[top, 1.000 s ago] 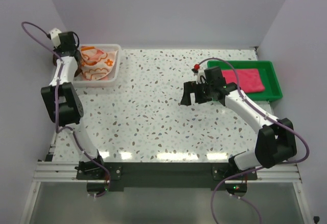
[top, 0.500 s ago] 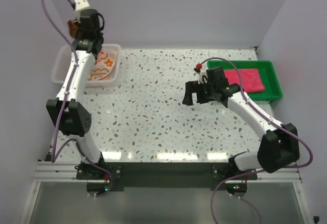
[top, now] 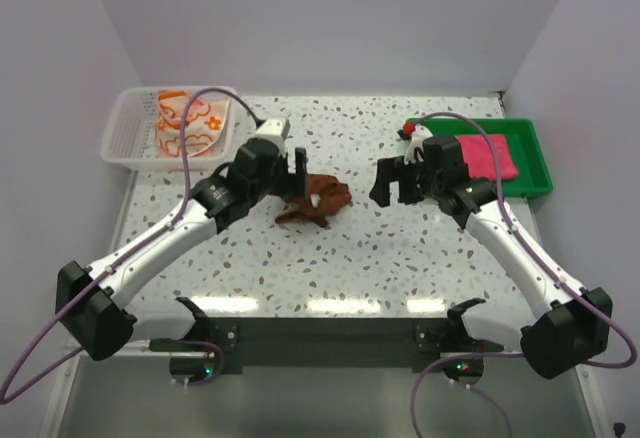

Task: Fold and stack the towels
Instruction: Move the towel to the center of the board, then flatten out the crumpled towel

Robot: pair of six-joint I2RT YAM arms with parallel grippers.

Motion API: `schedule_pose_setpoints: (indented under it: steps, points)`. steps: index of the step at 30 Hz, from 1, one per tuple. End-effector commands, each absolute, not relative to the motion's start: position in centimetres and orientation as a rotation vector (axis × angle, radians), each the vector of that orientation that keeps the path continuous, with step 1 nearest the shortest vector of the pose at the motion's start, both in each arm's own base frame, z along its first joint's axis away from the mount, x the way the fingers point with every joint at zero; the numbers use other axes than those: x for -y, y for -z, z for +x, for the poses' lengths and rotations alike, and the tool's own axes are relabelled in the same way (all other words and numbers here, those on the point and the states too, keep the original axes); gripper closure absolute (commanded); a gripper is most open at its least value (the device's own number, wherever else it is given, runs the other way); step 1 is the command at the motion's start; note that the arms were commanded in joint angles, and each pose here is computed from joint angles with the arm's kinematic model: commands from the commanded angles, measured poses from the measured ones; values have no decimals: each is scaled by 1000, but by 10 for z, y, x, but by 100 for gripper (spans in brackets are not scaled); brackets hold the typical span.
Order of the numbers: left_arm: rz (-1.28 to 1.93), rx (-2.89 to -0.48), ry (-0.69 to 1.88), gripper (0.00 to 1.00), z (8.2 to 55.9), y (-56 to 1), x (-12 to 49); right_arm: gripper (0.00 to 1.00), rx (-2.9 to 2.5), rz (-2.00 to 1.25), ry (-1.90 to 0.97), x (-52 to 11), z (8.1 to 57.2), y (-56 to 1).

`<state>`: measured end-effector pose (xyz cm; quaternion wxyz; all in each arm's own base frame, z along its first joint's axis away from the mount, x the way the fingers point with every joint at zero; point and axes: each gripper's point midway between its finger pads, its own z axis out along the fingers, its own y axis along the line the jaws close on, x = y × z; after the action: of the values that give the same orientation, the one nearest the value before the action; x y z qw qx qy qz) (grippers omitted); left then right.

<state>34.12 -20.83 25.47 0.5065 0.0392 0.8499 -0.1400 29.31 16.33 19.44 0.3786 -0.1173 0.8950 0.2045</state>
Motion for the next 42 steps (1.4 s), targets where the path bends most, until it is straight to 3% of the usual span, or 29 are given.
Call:
schedule_pose_setpoints:
  steps: [1,8,14,21,31,34,38,42]
  points:
    - [70,-2144,475,9,298,-216,217,2,-2320,-288,-480,-153,282,-185]
    - [-43,-2297,349,11,268,-140,182,5,-2412,-336,-555,-168,273,-156]
    - [-186,-2311,232,20,298,-107,172,17,-2463,-420,-590,-198,271,-130]
    - [-354,-2299,282,26,334,-81,151,30,-2475,-493,-589,-241,267,-104]
    - [-387,-2353,228,36,350,-50,152,34,-2492,-458,-574,-283,276,-78]
    - [-397,-2359,221,41,351,-44,152,34,-2507,-443,-560,-289,277,-67]
    - [-403,-2367,202,55,347,-40,148,36,-2542,-427,-533,-296,275,-49]
    - [-422,-2355,131,67,345,-40,131,48,-2599,-400,-453,-287,273,-24]
